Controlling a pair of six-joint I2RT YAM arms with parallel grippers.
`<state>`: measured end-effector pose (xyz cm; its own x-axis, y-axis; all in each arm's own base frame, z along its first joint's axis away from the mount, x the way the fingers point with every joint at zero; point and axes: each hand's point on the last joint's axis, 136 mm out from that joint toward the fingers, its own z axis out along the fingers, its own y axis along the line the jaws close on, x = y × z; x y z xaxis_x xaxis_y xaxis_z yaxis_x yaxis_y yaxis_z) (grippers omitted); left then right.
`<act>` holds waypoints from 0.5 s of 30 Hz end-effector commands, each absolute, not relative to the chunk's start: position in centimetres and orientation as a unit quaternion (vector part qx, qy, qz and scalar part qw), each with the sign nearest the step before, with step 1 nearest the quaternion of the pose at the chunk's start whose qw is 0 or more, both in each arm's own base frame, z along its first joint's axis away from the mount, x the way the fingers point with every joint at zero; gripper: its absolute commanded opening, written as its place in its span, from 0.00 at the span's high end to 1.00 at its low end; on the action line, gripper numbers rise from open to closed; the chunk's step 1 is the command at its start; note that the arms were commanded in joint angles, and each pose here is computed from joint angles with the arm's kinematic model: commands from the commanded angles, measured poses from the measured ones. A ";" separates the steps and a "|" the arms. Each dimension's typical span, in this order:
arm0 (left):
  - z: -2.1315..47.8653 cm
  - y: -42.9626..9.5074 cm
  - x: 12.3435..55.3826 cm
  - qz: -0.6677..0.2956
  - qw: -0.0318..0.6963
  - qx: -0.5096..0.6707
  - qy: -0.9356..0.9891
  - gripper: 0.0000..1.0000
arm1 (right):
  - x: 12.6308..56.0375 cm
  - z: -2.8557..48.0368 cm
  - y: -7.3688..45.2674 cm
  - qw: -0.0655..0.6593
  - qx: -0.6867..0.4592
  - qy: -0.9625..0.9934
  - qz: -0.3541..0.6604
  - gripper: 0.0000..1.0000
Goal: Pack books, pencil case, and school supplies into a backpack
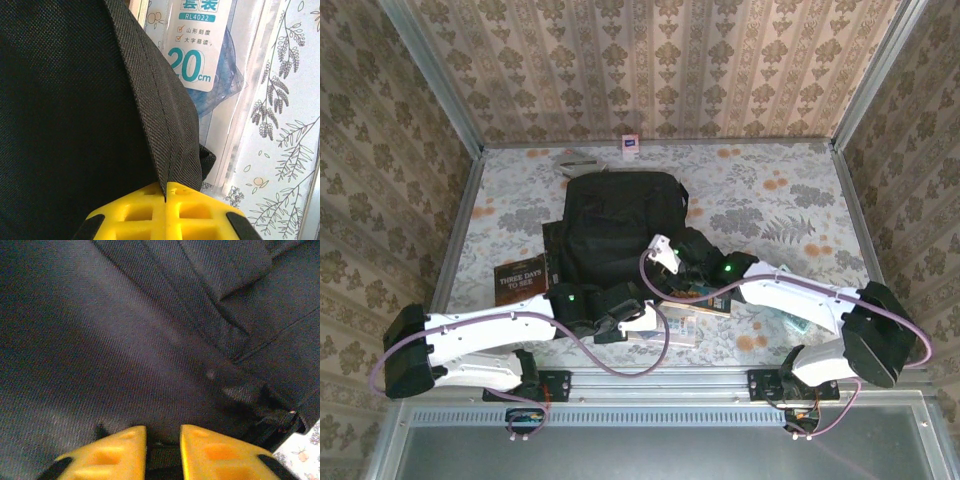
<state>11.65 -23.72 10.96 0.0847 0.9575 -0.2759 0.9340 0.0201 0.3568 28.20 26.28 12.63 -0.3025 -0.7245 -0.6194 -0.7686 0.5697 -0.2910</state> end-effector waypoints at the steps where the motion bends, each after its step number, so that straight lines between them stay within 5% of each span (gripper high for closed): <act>1: 11.0 -23.8 11.5 0.025 0.235 0.698 0.676 1.00 | 29.9 13.7 26.7 0.386 -0.456 0.802 0.003 0.96; 15: 11.9 -23.7 12.7 0.044 0.265 0.682 0.680 1.00 | 25.7 16.7 26.4 0.373 -0.460 0.801 0.093 1.00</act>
<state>12.06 -23.47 11.25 0.0822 0.9582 -0.2740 0.9232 0.0304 0.3832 27.44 26.28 16.78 -0.2744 -0.6788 -0.6811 -0.7687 0.5804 -0.2688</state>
